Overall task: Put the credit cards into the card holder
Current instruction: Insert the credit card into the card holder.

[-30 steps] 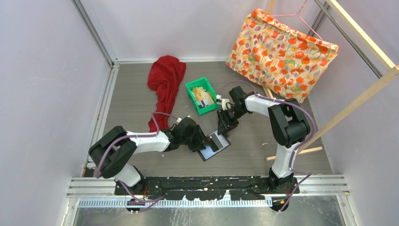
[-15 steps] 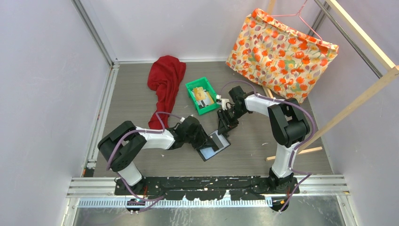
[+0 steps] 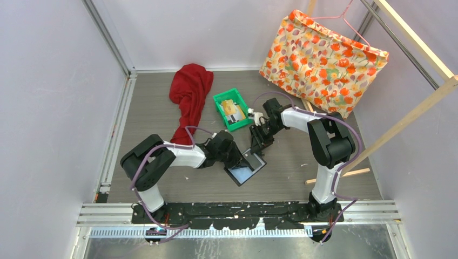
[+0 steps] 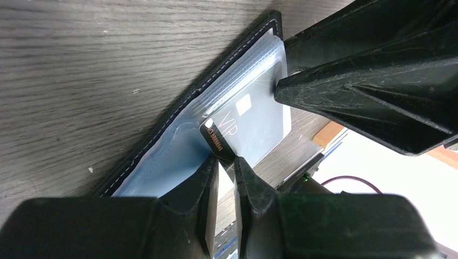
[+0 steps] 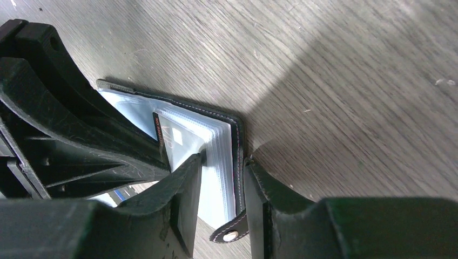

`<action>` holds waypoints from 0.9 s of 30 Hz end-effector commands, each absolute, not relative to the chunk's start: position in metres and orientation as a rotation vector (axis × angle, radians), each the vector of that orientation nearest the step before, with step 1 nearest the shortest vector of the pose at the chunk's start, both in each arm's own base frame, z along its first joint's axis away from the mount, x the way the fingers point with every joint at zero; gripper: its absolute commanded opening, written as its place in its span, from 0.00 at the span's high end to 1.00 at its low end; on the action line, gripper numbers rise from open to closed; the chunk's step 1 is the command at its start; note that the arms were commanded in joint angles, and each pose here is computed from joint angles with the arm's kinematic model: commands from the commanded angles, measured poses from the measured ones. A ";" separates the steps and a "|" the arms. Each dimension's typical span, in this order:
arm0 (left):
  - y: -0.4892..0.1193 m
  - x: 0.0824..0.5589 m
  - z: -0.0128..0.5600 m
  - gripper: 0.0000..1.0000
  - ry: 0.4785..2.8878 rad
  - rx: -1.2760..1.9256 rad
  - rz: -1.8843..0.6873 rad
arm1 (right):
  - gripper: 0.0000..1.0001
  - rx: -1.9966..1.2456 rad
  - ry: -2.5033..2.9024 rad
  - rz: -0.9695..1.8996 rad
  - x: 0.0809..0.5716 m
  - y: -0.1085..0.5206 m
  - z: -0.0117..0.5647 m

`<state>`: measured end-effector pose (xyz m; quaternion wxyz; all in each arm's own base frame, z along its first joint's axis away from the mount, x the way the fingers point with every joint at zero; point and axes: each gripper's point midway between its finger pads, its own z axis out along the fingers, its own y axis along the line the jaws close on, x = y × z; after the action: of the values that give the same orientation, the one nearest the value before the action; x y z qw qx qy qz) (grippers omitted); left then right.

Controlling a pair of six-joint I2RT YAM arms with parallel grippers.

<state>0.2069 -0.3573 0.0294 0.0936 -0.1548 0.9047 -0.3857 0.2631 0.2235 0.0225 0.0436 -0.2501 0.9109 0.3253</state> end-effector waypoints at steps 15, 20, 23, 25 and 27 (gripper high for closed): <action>-0.354 0.223 0.073 0.68 2.520 -0.289 -1.181 | 0.38 -0.889 2.606 0.852 0.294 0.195 0.067; -0.334 0.218 0.081 0.70 2.506 -0.185 -1.077 | 0.35 -0.999 2.482 0.720 0.299 0.183 0.090; -0.333 0.213 0.081 0.76 2.470 -0.167 -1.131 | 0.48 -1.099 2.399 0.871 0.276 0.198 0.104; -0.334 0.211 0.076 0.81 2.467 -0.166 -1.151 | 0.73 -1.196 2.364 1.018 0.249 0.216 0.107; -0.335 0.211 0.071 0.85 2.462 -0.161 -1.164 | 0.84 -1.303 2.364 1.091 0.226 0.230 0.104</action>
<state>0.2094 -0.3374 0.0805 0.1926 -0.0711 0.8865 -0.4148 0.2751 0.2017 0.1000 0.1715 -0.3797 0.8550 0.3089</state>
